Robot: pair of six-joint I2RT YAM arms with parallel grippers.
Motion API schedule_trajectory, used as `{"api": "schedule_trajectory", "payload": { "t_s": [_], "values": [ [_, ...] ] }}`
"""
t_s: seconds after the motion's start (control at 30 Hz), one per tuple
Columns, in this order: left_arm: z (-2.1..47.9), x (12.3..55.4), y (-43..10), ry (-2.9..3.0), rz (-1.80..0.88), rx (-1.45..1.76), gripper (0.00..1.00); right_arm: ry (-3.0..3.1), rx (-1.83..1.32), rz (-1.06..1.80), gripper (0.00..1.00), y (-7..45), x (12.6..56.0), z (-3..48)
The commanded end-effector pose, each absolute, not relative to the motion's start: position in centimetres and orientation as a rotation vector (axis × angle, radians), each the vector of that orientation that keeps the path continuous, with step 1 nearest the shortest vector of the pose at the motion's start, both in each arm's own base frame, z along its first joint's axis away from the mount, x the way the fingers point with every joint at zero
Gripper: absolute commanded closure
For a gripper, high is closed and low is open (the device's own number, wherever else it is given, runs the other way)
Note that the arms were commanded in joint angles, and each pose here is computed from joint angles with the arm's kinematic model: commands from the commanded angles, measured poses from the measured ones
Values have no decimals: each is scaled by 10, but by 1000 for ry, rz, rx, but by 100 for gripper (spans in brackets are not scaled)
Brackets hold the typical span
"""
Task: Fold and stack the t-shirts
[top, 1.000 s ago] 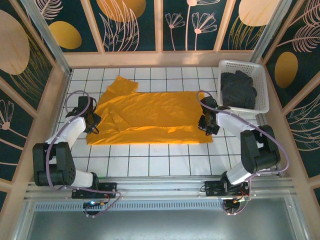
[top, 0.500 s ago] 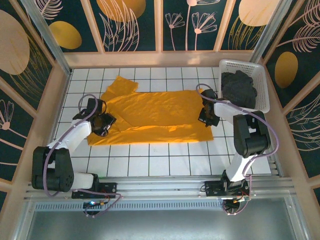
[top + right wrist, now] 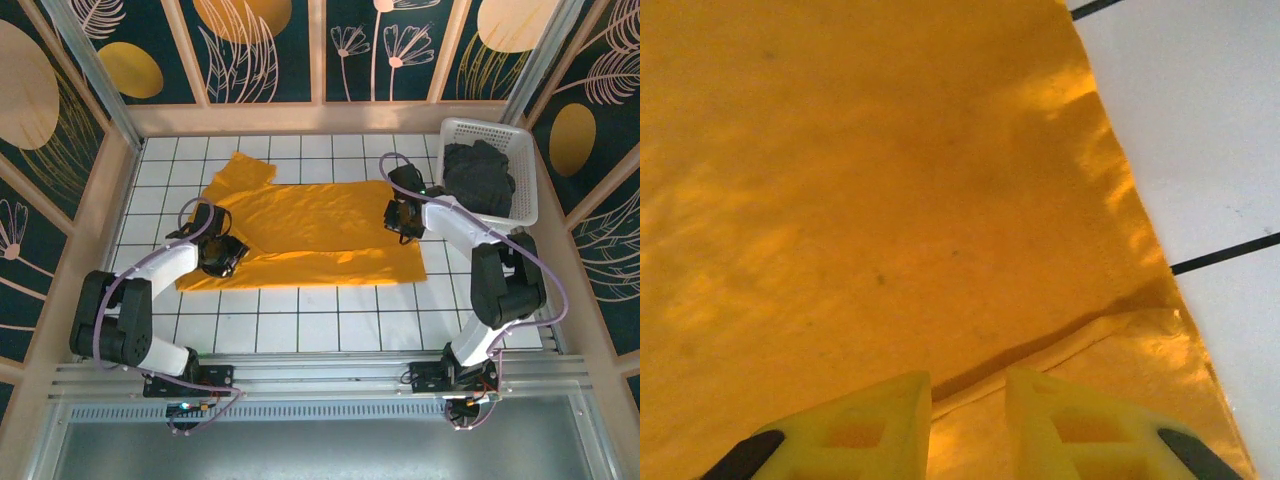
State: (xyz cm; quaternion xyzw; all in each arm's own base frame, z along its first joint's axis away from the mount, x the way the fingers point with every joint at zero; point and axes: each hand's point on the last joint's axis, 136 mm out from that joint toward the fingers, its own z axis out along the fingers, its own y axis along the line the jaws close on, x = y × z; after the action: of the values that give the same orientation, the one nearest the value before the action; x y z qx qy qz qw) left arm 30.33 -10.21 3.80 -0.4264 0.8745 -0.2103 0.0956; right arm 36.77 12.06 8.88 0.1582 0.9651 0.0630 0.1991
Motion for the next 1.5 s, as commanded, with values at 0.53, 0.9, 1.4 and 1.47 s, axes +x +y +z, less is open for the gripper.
{"api": "schedule_trajectory", "payload": {
  "t_s": [0.53, 0.9, 1.4, 1.47],
  "values": [
    [70, 372, -143, 2631, -651, -963, 100, 2594, 481, 283, 73, 126, 382, 152],
    [55, 402, -166, 2748, -458, -730, 100, 2606, 497, 298, 73, 123, 376, 149],
    [97, 415, -145, 2648, -261, -635, 43, 2659, 501, 280, 69, 112, 339, 114],
    [104, 406, -133, 2624, -262, -678, 48, 2673, 486, 285, 69, 109, 325, 102]
  ]
}}
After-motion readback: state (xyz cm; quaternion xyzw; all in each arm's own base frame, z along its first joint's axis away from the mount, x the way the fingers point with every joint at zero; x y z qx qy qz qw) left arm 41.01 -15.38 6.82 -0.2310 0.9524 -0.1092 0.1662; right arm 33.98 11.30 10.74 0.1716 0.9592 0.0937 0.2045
